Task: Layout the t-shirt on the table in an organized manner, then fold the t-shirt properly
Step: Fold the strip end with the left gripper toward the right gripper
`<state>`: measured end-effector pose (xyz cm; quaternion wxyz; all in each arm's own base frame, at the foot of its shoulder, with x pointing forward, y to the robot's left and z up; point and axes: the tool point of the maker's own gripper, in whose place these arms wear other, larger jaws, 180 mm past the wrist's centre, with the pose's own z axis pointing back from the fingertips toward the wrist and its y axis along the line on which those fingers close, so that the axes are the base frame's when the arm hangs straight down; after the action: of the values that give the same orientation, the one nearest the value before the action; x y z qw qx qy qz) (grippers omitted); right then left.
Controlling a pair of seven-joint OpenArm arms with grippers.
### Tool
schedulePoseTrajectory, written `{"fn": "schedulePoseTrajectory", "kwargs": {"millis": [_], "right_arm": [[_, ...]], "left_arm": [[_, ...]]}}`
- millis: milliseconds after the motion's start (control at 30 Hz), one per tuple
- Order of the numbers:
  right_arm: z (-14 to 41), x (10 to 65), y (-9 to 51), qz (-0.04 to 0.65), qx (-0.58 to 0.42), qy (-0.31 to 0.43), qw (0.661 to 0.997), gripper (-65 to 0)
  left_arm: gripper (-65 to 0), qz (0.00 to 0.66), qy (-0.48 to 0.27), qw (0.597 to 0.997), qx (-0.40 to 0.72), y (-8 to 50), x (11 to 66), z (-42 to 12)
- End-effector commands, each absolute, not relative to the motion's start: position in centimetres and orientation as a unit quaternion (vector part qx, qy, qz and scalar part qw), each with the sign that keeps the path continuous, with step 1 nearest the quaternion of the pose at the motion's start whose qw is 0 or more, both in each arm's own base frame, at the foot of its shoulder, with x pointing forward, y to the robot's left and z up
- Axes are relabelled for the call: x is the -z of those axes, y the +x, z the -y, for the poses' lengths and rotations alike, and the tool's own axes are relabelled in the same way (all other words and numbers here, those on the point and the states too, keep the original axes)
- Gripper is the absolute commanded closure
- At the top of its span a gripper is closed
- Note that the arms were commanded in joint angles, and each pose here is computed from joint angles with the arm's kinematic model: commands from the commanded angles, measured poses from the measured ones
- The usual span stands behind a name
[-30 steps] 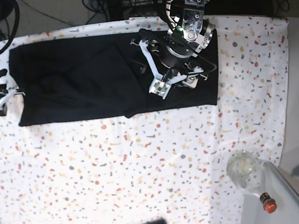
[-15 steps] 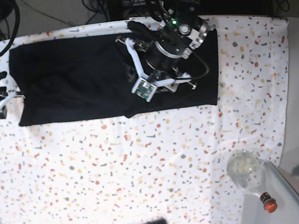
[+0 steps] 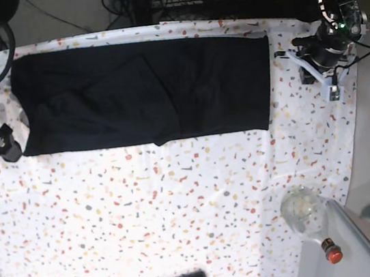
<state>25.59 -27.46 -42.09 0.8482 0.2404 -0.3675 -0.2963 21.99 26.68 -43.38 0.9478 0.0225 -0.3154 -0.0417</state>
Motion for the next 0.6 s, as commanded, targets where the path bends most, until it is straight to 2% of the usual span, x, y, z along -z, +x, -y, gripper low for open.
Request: {"fn": "schedulePoseTrajectory", "kwargs": {"millis": [0,200,333,567], "right_arm": [[28.4,41.2,26.2,0.383,0.289,0.253,0.84,-57.6],[28.9,44.6,24.3,0.334,0.288,0.249,0.862,-57.6],[26.7,45.8,23.5,0.293,0.258,0.258,0.884,-57.6],[22.6,46.9,22.2,0.25,0.202,0.277,0.906,-57.6]], "left_arm": [[0.0,0.333,0.016,0.942,0.035,22.6,42.6,-27.2],[0.0,0.363,0.013,0.932,0.016,22.8,43.1,-28.0],[0.0,0.337,-0.001,0.941,0.043,22.3,45.6,-26.2],[0.0,0.332,-0.018,0.937,0.107,22.4,48.0,-21.9]]}}
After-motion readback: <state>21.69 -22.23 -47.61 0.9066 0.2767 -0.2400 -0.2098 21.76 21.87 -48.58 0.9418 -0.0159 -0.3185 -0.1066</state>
